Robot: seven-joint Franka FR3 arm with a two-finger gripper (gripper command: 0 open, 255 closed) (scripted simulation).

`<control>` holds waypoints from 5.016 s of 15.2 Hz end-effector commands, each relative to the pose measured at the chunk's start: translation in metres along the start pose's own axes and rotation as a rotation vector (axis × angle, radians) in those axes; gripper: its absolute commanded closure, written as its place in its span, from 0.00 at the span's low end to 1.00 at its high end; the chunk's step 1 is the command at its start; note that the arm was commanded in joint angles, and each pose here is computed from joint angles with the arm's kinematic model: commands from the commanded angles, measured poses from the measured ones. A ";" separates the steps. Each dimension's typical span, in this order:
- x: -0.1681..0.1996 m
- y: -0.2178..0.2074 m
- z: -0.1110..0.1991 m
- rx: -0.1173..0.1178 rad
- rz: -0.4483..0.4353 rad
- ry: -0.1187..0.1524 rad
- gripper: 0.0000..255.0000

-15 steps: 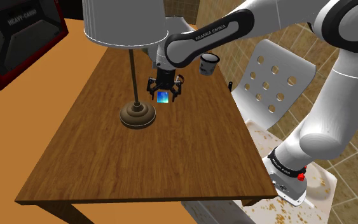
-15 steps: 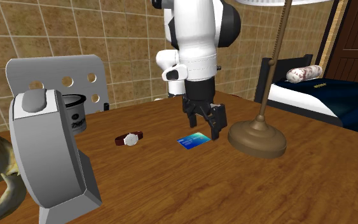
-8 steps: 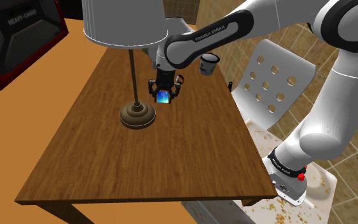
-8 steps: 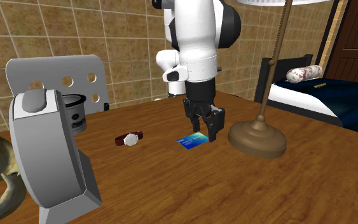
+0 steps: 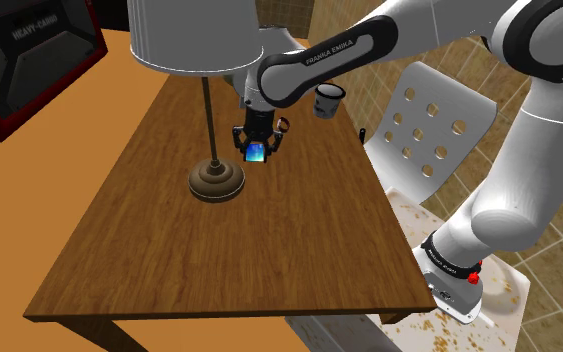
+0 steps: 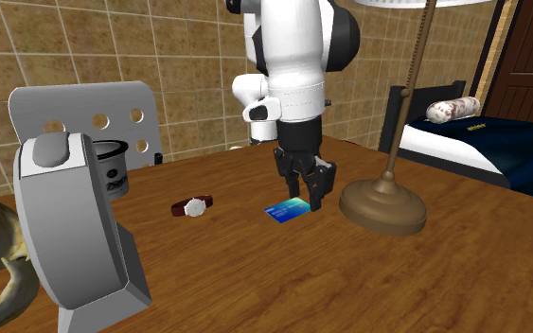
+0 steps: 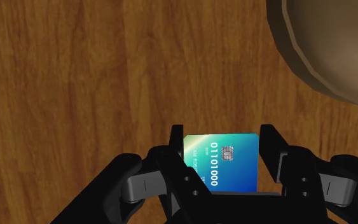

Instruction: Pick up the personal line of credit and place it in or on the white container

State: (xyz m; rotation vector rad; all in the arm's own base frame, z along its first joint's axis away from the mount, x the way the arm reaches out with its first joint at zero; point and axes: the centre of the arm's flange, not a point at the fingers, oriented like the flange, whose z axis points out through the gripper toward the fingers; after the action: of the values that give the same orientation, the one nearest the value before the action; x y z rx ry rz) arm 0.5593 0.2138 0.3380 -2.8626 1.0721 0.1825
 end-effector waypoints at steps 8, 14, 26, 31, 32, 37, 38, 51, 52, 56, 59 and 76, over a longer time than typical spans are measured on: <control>-0.008 0.001 -0.034 -0.005 -0.003 -0.006 1.00; -0.013 0.000 -0.065 -0.005 -0.003 -0.006 1.00; -0.022 -0.002 -0.128 -0.005 -0.003 -0.006 1.00; -0.025 -0.003 -0.154 -0.005 -0.003 -0.006 1.00; -0.026 -0.003 -0.160 -0.005 -0.003 -0.006 1.00; 0.001 0.024 -0.173 -0.005 -0.003 -0.006 1.00; 0.011 0.033 -0.175 -0.005 -0.003 -0.006 1.00; 0.133 0.150 -0.202 -0.005 -0.003 -0.006 1.00; 0.143 0.159 -0.204 -0.005 -0.003 -0.006 1.00; 0.181 0.195 -0.212 -0.005 -0.003 -0.006 1.00; 0.209 0.222 -0.218 -0.005 -0.003 -0.006 1.00; 0.261 0.266 -0.165 -0.005 -0.003 -0.006 1.00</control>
State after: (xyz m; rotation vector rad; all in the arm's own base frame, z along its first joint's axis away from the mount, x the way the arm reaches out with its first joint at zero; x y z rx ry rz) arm 0.5947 -0.1747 0.4624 -2.8659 1.0677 0.1944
